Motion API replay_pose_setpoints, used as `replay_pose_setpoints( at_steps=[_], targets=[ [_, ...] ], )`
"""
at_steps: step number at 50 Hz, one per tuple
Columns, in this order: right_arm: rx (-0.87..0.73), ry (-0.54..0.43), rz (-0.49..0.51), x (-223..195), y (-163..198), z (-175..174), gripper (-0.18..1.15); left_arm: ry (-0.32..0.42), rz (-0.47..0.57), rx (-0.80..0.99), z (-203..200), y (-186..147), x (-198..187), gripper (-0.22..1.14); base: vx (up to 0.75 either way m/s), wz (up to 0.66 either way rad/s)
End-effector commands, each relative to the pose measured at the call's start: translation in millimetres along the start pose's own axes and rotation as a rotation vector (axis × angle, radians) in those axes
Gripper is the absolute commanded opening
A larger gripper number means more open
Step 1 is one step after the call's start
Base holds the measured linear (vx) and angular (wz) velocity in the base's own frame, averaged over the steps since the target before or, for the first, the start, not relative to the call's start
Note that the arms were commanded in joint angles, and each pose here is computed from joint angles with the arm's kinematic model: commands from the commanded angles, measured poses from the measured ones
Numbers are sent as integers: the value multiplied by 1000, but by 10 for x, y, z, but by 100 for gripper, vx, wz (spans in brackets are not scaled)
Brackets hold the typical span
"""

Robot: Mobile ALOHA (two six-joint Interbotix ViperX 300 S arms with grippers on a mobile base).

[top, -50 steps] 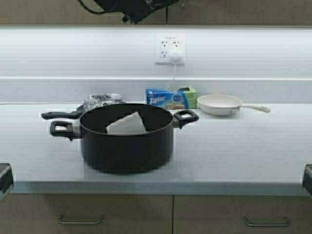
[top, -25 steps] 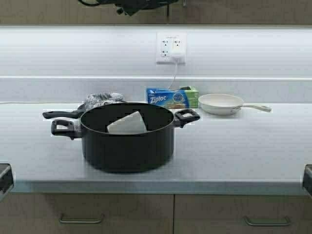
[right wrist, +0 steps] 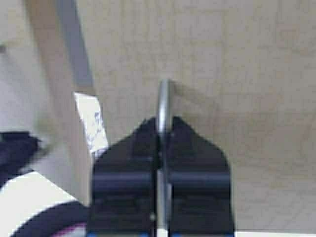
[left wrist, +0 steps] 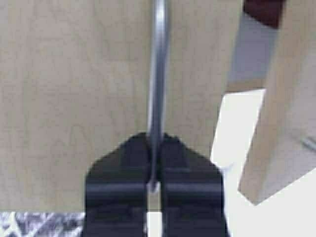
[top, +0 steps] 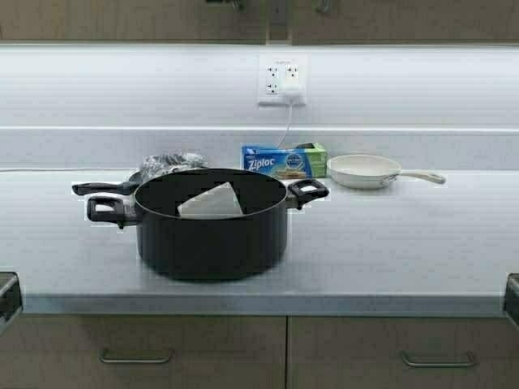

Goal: Open the cabinet, put the pot inside, then close it

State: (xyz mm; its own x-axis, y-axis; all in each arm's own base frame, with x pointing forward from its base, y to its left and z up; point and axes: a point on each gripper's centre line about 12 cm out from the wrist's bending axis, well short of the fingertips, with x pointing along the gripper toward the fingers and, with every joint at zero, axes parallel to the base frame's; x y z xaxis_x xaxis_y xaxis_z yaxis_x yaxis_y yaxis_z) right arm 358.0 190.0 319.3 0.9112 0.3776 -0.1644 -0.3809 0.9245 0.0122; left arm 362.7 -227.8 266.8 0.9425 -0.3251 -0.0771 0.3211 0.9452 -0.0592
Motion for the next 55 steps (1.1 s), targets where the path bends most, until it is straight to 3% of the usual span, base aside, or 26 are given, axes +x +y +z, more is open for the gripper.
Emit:
replay_pose_setpoints(
  at_steps=[1,16,28,47,55],
  targets=[
    [-15,-14,33,-139,45,107,7,-61,1,-32,289,82,-172,3,-13,-1],
    [-34,36,8,-321,-172,-30,7,22,-15,2,182,226,-269,3,-16,0],
    [-35,49,-8,-606,-356,-5,7,40,7,7,161,393,-419,3,-16,8],
    [-14,70,-7,-1042,-423,-178,7,34,2,-25,291,662,-1179,3,-6,-4],
    [15,101,-6,-1086,-461,-234,9,48,28,-25,326,820,-1319,6,-1,-4]
  ],
)
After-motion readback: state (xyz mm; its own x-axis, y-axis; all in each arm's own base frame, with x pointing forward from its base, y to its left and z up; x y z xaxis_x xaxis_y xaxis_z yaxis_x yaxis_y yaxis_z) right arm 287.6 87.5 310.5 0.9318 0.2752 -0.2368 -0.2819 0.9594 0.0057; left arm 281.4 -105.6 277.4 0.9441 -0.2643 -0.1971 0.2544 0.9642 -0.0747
